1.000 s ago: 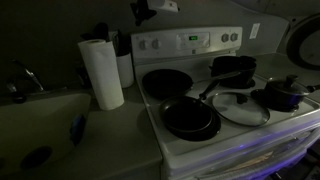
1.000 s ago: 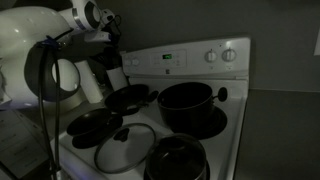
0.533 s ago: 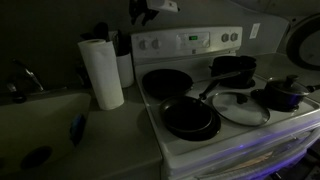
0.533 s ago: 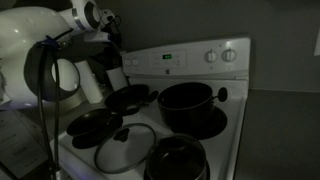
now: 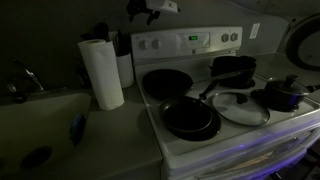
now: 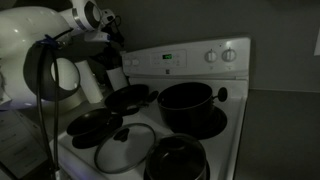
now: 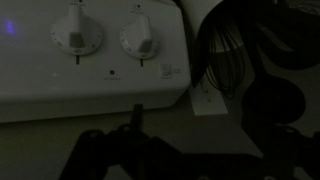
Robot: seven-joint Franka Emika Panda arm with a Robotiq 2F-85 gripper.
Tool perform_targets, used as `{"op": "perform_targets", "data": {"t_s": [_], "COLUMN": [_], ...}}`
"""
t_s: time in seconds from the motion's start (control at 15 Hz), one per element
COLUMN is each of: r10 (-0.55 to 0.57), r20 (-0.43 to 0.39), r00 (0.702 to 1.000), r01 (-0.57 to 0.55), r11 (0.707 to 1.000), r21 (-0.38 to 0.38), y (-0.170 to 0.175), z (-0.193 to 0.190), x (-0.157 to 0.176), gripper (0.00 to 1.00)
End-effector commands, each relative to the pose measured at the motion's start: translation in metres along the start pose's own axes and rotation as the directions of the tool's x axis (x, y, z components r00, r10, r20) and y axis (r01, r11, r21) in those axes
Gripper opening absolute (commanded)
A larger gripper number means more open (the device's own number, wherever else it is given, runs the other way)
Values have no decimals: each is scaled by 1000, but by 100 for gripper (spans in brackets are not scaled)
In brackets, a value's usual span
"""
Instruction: Push the button on the left side of the stove
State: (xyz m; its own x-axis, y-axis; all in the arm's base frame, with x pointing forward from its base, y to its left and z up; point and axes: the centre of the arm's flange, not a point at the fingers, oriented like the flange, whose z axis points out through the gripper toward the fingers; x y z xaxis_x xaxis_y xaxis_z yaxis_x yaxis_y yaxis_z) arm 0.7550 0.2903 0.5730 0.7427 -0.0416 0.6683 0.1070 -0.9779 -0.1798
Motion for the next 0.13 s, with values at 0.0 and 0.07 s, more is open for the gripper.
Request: {"op": "perform_targets", "data": {"t_s": [0.0, 0.07], "r10": [3, 2], "r20": [11, -2], "r00": [1000, 1000], "r01": [-2, -2], "r11": [1000, 1000], "r21": [-25, -22], "y": [-3, -4], "z": [-5, -7], "x": [-1, -1], "gripper": [100, 100]}}
